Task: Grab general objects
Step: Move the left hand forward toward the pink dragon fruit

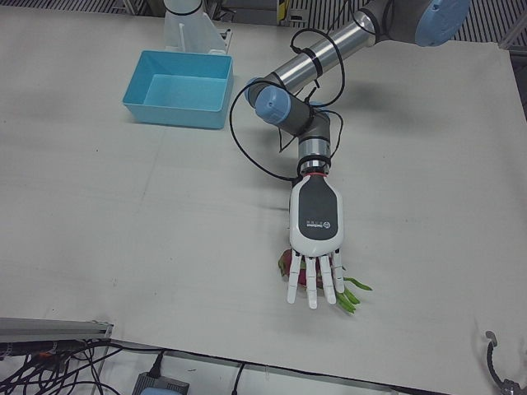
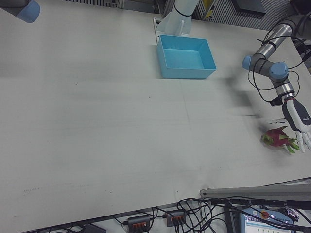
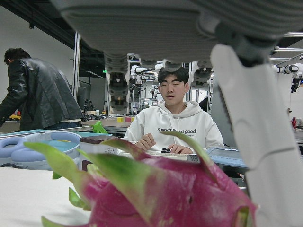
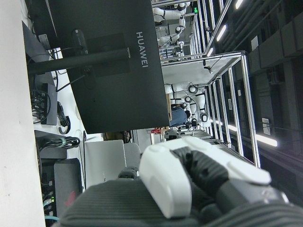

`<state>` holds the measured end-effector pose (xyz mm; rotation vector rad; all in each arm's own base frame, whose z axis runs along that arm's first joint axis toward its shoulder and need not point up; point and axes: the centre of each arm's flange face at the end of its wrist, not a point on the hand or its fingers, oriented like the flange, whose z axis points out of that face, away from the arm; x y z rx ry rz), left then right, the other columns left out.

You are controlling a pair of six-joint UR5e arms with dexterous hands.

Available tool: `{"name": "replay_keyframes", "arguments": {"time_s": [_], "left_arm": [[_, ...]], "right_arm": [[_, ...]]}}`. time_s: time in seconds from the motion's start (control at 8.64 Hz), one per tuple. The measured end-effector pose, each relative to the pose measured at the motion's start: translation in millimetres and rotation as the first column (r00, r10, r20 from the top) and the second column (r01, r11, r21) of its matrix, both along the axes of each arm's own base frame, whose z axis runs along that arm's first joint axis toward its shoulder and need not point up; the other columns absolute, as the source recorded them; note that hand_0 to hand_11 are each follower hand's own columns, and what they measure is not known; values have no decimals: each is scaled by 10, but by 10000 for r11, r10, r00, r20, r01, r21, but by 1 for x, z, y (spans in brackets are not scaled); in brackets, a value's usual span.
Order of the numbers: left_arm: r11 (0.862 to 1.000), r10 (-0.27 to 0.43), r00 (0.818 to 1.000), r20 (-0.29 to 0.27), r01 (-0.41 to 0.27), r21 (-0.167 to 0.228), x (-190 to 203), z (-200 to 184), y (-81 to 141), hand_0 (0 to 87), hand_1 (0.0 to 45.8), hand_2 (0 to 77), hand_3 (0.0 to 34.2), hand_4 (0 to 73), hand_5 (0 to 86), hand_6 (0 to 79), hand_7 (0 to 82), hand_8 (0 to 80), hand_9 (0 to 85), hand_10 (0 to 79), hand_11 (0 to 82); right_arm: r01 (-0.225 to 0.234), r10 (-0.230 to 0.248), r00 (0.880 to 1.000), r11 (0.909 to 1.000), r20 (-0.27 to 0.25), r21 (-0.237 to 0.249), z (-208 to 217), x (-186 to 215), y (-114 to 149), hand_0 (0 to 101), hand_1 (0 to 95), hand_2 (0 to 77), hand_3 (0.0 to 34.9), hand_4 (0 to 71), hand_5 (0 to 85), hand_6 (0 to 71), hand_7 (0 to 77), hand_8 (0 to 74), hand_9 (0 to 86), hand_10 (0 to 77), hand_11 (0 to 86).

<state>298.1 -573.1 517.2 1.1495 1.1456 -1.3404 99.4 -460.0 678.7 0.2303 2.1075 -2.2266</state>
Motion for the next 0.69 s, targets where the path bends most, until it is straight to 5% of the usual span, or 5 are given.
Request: {"name": "replay_keyframes", "arguments": {"time_s": [0.12, 0.23, 0.46, 0.58, 0.69], "left_arm": [[10000, 22, 10000, 96, -21, -53, 3, 7, -2, 468, 0, 5, 20, 5, 142, 0, 5, 11, 5, 398, 5], [10000, 44, 9997, 242, -42, -80, 5, 10, -3, 468, 0, 5, 0, 5, 322, 0, 5, 11, 5, 398, 5], [9999, 81, 9985, 535, -73, -150, 6, 18, -5, 468, 0, 0, 0, 5, 475, 0, 5, 11, 5, 398, 5], [9998, 129, 9983, 574, -121, -139, 11, 23, -6, 468, 0, 5, 0, 5, 709, 0, 5, 11, 5, 398, 5], [9997, 203, 9980, 592, -196, -131, 19, 27, -6, 468, 0, 0, 0, 5, 785, 0, 5, 11, 5, 398, 5]], "right_arm": [[1, -1, 10000, 10000, 0, 0, 0, 0, 0, 0, 949, 774, 0, 0, 0, 0, 0, 0, 5, 0, 5], [0, 0, 10000, 10000, 0, 0, 0, 0, 0, 0, 949, 774, 0, 0, 0, 0, 0, 0, 5, 0, 5], [0, 0, 10000, 10000, 0, 0, 0, 0, 0, 0, 949, 774, 0, 0, 0, 0, 0, 0, 5, 0, 5], [0, 0, 10000, 10000, 0, 1, 0, 0, 0, 0, 949, 774, 0, 0, 0, 0, 0, 0, 5, 0, 5], [5, -5, 10000, 10000, 0, 0, 0, 0, 0, 0, 949, 774, 0, 0, 0, 0, 0, 0, 5, 0, 5]]}}
